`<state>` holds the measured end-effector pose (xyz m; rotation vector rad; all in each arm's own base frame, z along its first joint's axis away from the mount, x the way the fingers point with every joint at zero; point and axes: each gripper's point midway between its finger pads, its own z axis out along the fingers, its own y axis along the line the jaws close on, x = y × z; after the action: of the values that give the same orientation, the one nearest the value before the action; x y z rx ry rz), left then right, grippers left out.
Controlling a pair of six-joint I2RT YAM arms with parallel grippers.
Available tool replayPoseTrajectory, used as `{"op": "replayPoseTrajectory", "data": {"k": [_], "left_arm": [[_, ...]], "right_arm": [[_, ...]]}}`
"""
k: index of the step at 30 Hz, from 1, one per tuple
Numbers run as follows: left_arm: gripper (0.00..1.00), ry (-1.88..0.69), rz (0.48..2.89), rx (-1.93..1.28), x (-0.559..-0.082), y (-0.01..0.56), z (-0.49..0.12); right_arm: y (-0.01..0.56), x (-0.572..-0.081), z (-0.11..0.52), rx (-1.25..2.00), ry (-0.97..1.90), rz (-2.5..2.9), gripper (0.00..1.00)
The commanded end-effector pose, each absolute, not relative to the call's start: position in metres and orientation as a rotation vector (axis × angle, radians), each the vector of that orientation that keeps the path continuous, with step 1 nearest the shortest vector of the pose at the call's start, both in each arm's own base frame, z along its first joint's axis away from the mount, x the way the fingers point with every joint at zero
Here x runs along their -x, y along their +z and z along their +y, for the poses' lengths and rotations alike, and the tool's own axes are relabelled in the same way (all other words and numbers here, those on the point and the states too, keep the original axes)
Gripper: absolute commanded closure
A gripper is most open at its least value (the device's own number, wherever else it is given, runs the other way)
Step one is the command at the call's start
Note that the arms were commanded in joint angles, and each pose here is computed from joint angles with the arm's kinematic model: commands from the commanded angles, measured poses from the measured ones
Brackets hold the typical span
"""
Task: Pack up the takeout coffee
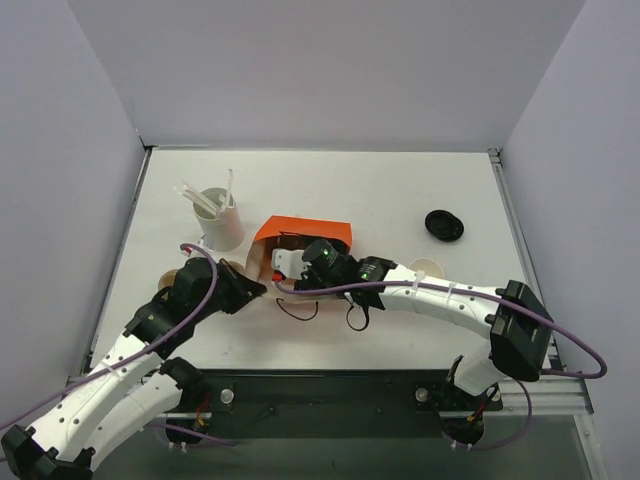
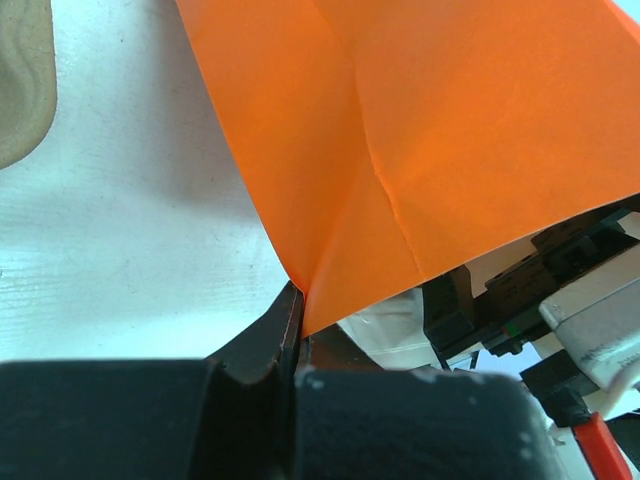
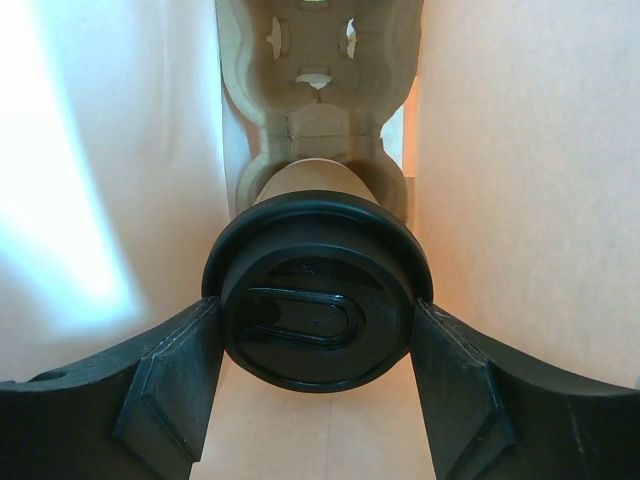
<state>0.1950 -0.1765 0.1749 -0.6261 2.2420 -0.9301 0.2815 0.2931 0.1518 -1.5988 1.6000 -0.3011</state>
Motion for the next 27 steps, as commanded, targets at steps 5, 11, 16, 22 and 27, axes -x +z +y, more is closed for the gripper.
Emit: {"op": "replayPoseTrajectory", "data": {"k": [5,11,16,22,27], "left_arm": [[1.00,-1.055,2.154,0.597,-0.201,0.207,-0.190],[1.00,-1.064,2.151,0.601,-0.200,0.207,-0.190],[1.00,-1.069,2.147,0.603,-0.201,0.208,-0.190],[1.00,-1.069,2.149,0.609,-0.200,0.205,-0.190],[1.00,-1.067,2.152,0.610,-0.200,0.205,-0.190]], "right_arm": [[0.150,-0.293,0.292,1.614,-0.357,1.591,0.68],[0.146,-0.296,0.295,1.629,-0.365,1.582,0.68],[0.142,-0.299,0.294,1.629,-0.375,1.575,0.68],[0.142,-0.304,0.296,1.636,-0.396,1.534,0.68],[0.144,-0.308,0.300,1.631,-0.402,1.521,0.68]]}}
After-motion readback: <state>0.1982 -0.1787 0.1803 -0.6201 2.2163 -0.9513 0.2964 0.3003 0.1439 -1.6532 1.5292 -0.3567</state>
